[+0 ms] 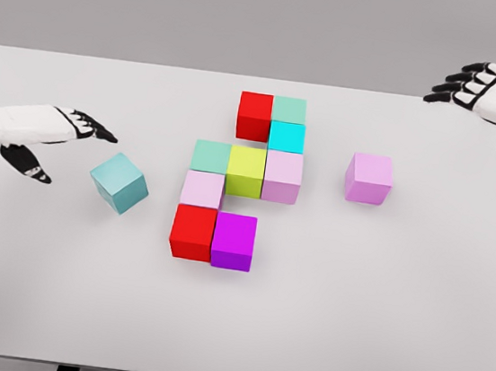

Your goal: Assemble the squares on the desktop into the number 2

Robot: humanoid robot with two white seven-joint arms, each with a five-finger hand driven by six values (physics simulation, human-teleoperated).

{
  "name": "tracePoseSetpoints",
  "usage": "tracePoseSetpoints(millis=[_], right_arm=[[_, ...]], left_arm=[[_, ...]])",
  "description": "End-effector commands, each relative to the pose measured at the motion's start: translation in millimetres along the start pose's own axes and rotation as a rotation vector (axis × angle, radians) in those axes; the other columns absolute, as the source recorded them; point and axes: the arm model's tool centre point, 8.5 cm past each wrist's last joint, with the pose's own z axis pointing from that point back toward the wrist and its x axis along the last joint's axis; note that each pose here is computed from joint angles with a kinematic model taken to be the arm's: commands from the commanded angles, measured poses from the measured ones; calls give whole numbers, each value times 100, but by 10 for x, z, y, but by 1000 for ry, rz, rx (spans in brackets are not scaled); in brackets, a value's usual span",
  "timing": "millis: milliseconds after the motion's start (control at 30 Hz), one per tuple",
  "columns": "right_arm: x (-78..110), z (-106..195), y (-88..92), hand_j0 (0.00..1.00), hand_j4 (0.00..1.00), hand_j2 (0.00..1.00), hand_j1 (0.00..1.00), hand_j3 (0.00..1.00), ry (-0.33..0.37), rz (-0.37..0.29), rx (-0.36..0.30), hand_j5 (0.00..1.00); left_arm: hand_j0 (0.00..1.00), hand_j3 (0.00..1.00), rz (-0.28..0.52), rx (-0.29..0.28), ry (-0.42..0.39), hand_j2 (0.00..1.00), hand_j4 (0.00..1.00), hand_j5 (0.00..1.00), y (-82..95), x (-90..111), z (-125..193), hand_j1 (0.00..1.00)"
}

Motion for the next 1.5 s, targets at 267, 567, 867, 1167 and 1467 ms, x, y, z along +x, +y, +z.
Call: tracePoseSetpoints(millis=[267,567,867,1167,1467], right_arm=[[-129,-754,410,100,100,100,100,100,8,-11,182,100],[271,-928,228,100,100,100,100,100,-103,78,154,100],[567,-1024,230,100,100,100,100,100,-186,128,165,100],[711,-1085,370,100,100,100,100,100,-231,141,212,100],[664,-1100,433,100,100,100,100,100,-211,151,237,100]], left_arm=[[100,100,-18,-1,-67,100,100,100,13,194,-188,100],[100,100,-50,-17,-84,100,100,100,-30,270,-366,100],[100,100,-47,-49,-101,100,100,100,-135,317,-452,100],[100,100,-46,-60,-106,100,100,100,-169,330,-469,100],[100,100,-41,-56,-62,100,100,100,-116,293,-518,100]])
